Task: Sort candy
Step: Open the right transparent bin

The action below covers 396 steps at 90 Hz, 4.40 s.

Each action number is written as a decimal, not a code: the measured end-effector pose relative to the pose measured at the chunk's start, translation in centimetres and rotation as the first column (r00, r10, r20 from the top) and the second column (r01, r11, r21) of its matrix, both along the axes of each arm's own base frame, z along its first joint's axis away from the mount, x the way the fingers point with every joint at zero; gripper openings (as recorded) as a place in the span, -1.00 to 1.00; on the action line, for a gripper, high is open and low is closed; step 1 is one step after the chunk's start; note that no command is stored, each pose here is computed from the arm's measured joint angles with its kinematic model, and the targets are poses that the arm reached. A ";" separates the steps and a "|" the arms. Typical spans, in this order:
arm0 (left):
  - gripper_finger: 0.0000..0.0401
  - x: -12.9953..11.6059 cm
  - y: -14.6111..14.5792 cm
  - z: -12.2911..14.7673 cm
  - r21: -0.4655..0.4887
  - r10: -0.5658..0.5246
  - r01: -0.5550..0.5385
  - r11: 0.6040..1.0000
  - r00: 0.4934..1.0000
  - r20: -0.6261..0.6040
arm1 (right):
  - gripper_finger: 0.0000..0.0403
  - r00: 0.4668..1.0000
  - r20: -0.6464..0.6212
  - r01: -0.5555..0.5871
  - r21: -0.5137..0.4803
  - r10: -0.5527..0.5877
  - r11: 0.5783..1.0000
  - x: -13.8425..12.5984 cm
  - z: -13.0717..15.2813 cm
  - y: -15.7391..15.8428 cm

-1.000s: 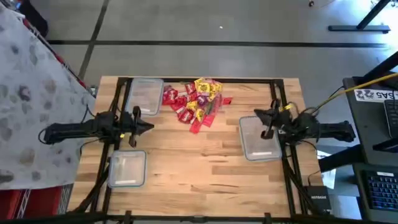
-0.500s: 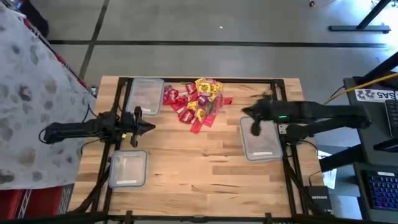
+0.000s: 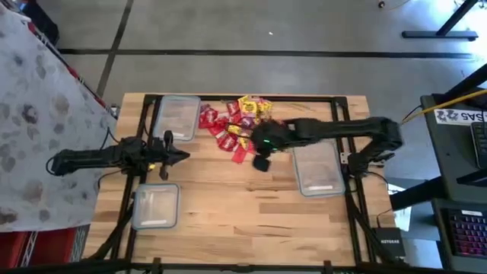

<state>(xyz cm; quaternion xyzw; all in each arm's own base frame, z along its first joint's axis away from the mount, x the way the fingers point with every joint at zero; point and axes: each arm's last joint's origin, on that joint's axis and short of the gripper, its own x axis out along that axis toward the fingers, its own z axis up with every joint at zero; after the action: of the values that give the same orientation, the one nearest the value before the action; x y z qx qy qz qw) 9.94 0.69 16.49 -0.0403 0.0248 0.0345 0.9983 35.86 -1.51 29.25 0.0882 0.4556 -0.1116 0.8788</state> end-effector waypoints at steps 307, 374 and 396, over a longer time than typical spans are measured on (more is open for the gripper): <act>-1.00 0.0 0.0 0.0 0.000 0.000 0.000 1.000 1.000 0.000 | -1.00 0.969 -0.145 0.246 0.604 -0.199 0.758 -0.7 -6.2 7.4; -1.00 -0.5 0.5 3.8 -0.685 0.224 0.092 0.723 0.906 0.358 | -1.00 0.973 -0.015 0.207 0.507 -0.232 0.836 -1.6 -4.6 8.2; -1.00 0.5 0.6 6.7 -0.619 0.244 -0.076 0.782 0.950 0.192 | -1.00 0.955 -0.088 0.293 0.425 -0.283 0.856 0.4 -8.9 5.7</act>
<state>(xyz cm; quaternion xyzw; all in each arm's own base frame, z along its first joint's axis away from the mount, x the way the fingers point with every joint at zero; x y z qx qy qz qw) 10.40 1.33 23.16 -0.3629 -0.1012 0.1045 0.9204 36.24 4.20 20.32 0.3473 0.4605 -0.1386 0.8050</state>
